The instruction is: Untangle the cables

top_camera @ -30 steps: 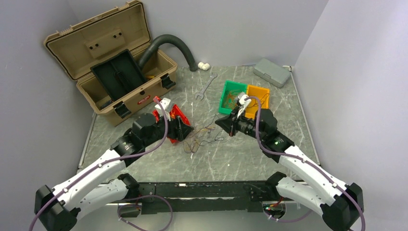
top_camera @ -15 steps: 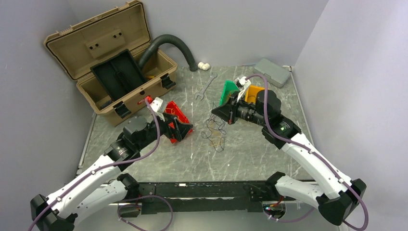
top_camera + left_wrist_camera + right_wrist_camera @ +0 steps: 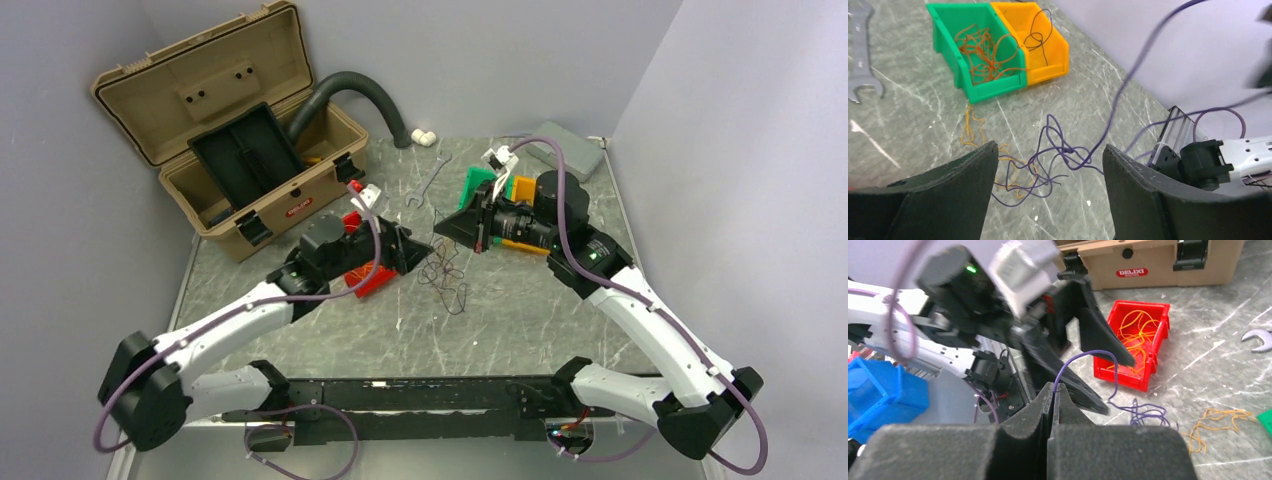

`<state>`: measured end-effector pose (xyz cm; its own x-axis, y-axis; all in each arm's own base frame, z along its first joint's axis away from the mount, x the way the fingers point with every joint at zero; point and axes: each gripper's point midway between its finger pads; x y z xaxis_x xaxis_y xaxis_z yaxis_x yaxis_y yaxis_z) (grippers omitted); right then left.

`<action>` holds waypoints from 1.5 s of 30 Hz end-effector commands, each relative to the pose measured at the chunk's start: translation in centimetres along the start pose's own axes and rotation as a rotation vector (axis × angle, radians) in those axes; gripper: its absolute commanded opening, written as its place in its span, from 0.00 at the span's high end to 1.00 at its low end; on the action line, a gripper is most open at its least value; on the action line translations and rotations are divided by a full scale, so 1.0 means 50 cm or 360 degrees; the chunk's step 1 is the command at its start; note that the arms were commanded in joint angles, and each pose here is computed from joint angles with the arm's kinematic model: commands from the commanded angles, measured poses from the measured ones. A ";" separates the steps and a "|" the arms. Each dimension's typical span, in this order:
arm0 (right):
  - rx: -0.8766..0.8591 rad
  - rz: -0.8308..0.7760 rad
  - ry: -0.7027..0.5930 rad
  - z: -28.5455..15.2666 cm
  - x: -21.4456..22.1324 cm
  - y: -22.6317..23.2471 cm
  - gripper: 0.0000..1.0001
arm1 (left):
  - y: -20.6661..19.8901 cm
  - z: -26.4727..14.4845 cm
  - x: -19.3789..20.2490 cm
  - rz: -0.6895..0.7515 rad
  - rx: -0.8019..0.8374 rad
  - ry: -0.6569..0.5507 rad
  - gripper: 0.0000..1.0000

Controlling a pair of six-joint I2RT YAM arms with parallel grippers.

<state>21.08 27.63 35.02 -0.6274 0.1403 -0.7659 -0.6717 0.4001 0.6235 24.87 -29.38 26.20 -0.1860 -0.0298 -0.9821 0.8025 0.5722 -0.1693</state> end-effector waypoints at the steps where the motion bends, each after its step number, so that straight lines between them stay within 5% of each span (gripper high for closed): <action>1: -0.0185 -0.0072 -0.0119 -0.029 -0.066 0.092 1.00 | -0.018 0.058 0.032 -0.0099 0.0151 -0.0064 0.22; 5: -0.0197 -0.0124 -0.0184 -0.048 -0.105 0.122 1.00 | -0.020 0.122 0.148 -0.0253 0.0250 0.0083 0.37; 12: -0.0043 -0.0224 -0.0497 -0.128 -0.199 0.158 1.00 | 0.006 0.119 0.252 -0.0367 0.0154 0.0155 1.00; 22: 0.0753 -0.0199 -0.1145 -0.309 -0.334 0.064 1.00 | 0.020 0.080 0.298 -0.0350 0.0075 0.0240 1.00; 35: 0.1494 -0.0157 -0.0951 -0.263 -0.331 -0.167 1.00 | -0.002 0.024 0.240 -0.0157 0.0020 0.0281 1.00; 45: 0.1485 -0.0028 -0.0951 -0.248 -0.347 -0.268 1.00 | -0.021 -0.011 0.204 -0.0138 0.0016 0.0268 1.00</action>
<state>35.74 8.09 39.75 -0.2121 0.4008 -0.8913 0.1009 0.9161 0.3880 21.89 -29.85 14.04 -0.3901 0.0821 -0.9171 0.7745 0.5679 -0.2785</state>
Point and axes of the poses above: each gripper's point midway between its finger pads, its own z axis out along the fingers, its own y axis along the line the jaws close on, x = y × z, and after that the axes turned 14 degrees about z, right-handed
